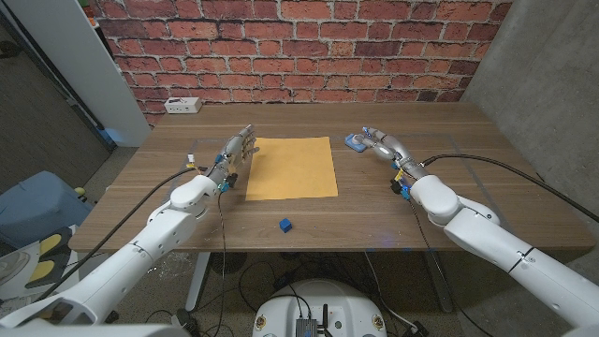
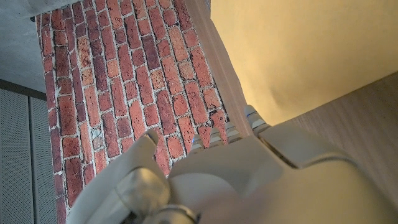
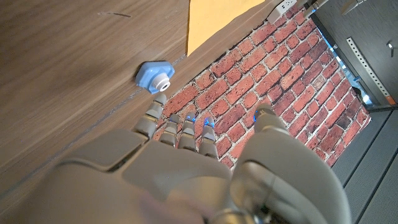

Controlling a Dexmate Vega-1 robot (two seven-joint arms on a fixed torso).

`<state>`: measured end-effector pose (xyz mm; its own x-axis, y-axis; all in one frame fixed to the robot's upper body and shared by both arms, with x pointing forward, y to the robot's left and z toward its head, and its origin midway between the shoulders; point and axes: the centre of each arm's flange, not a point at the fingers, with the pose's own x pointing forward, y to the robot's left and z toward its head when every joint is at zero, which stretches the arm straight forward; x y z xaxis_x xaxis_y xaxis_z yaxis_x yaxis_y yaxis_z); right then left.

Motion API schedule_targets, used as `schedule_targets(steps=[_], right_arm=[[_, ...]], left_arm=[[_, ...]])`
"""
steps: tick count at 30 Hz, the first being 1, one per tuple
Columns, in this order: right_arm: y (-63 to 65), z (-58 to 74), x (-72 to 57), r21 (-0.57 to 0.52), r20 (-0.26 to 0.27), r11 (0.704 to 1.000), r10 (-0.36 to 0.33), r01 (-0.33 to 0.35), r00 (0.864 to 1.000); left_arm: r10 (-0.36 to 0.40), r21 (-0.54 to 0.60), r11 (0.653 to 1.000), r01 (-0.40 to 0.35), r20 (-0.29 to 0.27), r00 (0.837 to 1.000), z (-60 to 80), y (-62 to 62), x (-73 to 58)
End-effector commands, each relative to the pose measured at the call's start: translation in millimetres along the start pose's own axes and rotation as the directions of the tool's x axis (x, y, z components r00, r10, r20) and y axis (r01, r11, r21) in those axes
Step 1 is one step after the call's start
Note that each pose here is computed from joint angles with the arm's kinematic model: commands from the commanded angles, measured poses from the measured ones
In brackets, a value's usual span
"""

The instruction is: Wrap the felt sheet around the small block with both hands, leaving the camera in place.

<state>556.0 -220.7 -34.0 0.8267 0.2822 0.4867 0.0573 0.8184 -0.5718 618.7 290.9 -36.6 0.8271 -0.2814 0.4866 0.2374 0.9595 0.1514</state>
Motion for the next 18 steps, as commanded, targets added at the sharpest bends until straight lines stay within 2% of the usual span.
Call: schedule_targets(steps=[1,10,18], right_arm=[[22.3,21.2,-9.1,-0.136,0.039,0.99,0.027,-0.021,0.999],[35.7,33.7,-13.8,-0.228,0.033,0.973,0.043,-0.034,0.999],[47.6,49.4,-17.8,-0.299,0.073,0.953,0.067,-0.042,0.995]], left_arm=[[-0.024,0.019,1.0,0.024,0.0,1.0,6.5,3.7,-1.3],[-0.041,0.027,0.999,0.041,0.012,0.999,10.5,7.2,1.4],[-0.054,0.023,0.998,0.054,0.008,0.998,9.6,8.9,2.1]])
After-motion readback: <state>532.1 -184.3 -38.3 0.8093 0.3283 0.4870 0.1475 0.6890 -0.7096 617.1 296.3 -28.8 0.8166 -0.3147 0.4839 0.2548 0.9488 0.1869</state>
